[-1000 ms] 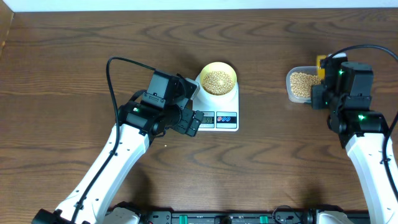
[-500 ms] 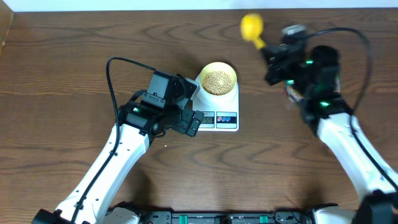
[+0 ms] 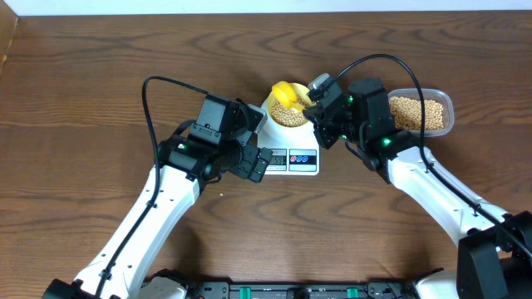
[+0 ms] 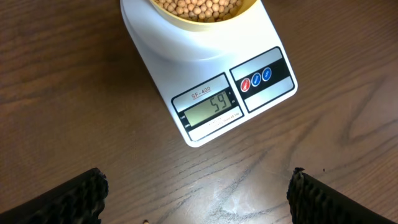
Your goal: Scoop item into bowl and weigh 50g on scale
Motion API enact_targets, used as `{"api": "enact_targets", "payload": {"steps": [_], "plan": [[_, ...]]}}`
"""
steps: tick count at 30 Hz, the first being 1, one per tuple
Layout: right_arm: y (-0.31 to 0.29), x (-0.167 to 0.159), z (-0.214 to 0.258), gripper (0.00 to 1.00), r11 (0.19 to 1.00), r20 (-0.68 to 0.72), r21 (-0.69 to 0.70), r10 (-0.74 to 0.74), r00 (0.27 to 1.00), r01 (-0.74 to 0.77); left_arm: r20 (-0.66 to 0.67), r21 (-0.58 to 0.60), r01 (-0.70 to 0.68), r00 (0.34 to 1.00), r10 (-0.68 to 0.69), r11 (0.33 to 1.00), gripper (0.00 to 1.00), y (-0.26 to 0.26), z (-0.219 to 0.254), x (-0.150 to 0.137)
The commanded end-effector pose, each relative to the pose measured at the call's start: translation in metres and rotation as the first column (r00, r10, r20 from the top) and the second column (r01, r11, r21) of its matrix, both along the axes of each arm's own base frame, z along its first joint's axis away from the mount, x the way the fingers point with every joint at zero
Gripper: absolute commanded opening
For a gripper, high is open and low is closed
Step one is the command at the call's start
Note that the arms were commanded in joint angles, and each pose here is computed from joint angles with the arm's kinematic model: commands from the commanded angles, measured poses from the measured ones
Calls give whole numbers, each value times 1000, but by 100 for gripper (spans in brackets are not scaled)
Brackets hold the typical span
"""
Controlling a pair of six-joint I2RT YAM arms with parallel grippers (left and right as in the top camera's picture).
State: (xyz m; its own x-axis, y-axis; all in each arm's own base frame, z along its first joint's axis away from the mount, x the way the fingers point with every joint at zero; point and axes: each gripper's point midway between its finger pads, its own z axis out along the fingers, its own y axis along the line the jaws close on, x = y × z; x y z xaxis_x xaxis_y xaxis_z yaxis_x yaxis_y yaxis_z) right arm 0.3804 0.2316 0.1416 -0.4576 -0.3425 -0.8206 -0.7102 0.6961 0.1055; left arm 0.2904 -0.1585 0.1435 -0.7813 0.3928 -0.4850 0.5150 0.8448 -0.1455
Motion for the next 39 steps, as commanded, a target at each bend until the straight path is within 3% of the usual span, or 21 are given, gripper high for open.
{"api": "enact_targets", "payload": {"steps": [1,14,27,39], "plan": [[-1,4,-6,1,998,44,-59,22,999,-19,-12,4,-5,1000,5,1000,95,0,-4,-2],[-4,6,-34,1,989,28,-144,28,999,-24,-12,4,-5,1000,5,1000,95,0,-4,-2],[0,-17,-50,1,987,-93,-130,85,992,-97,-12,4,-5,1000,5,1000,95,0,-4,-2],[12,-18,-38,1,998,-158,11,57,986,-55,-12,4,-5,1000,5,1000,95,0,-4,-2]]}}
